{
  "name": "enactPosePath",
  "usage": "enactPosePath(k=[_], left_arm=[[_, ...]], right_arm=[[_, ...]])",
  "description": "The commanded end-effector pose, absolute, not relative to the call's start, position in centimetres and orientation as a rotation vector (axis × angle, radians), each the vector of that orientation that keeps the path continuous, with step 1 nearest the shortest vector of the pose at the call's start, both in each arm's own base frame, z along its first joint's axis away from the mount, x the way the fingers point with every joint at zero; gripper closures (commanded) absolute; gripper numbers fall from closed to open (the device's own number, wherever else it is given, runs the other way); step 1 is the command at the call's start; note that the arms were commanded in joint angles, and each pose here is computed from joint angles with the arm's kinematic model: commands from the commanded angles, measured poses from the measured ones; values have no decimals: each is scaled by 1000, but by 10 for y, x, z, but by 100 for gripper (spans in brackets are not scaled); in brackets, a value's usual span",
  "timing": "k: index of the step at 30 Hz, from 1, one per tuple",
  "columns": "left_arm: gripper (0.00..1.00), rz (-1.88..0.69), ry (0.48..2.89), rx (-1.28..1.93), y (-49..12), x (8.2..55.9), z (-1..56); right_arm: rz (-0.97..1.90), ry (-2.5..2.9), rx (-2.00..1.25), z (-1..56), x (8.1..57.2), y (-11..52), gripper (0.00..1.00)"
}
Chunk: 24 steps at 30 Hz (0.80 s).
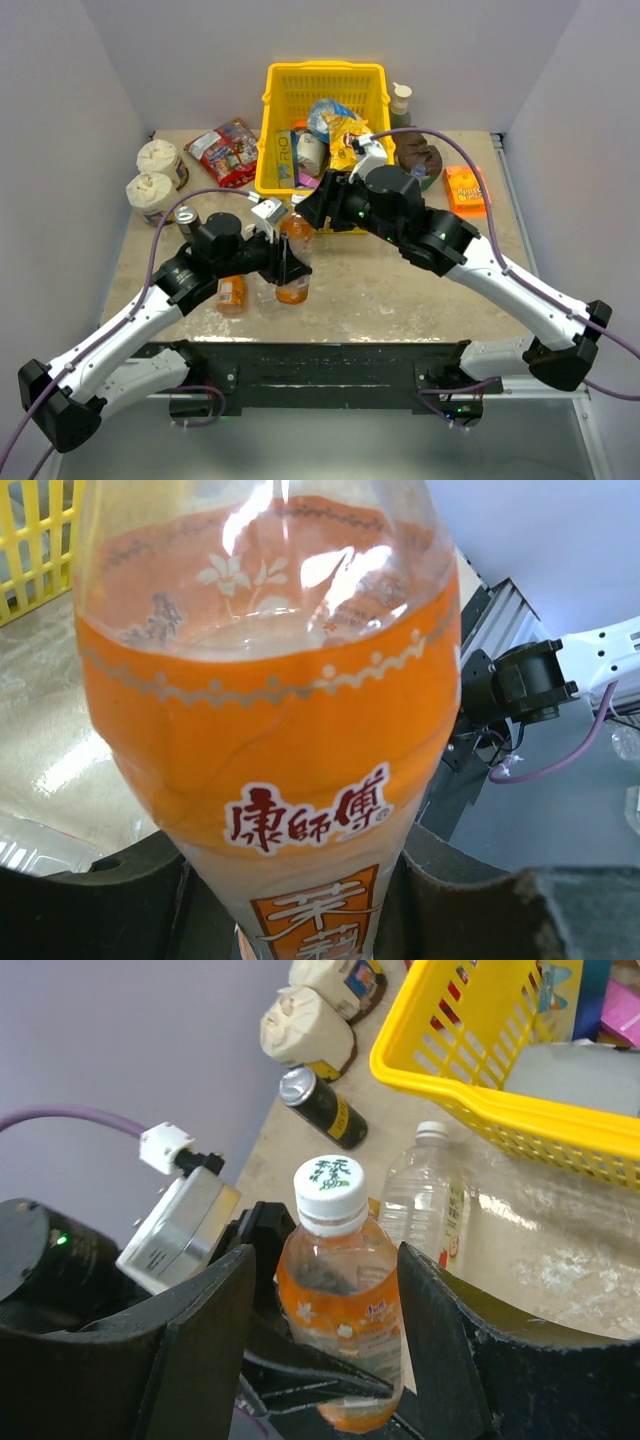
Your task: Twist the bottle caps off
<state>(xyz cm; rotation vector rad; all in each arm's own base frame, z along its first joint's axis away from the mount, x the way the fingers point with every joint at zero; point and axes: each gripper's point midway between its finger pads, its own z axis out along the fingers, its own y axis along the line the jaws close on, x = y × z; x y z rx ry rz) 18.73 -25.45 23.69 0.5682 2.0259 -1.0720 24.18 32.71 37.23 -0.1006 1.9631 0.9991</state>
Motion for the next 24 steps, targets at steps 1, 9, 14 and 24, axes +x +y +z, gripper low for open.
enactPosePath(k=[1, 9, 14, 24], left_arm=[[62, -1029, 1967, 578, -260, 191, 258], [63, -1020, 1974, 604, -269, 184, 256], [64, -1015, 1974, 609, -270, 183, 256], [64, -1027, 1966, 641, -273, 179, 256]], right_arm=[[974, 1902, -40, 398, 248, 327, 39], [889, 1908, -68, 396, 255, 335, 43], [877, 1933, -92, 389, 256, 340, 46], [876, 1924, -103, 386, 256, 341, 58]])
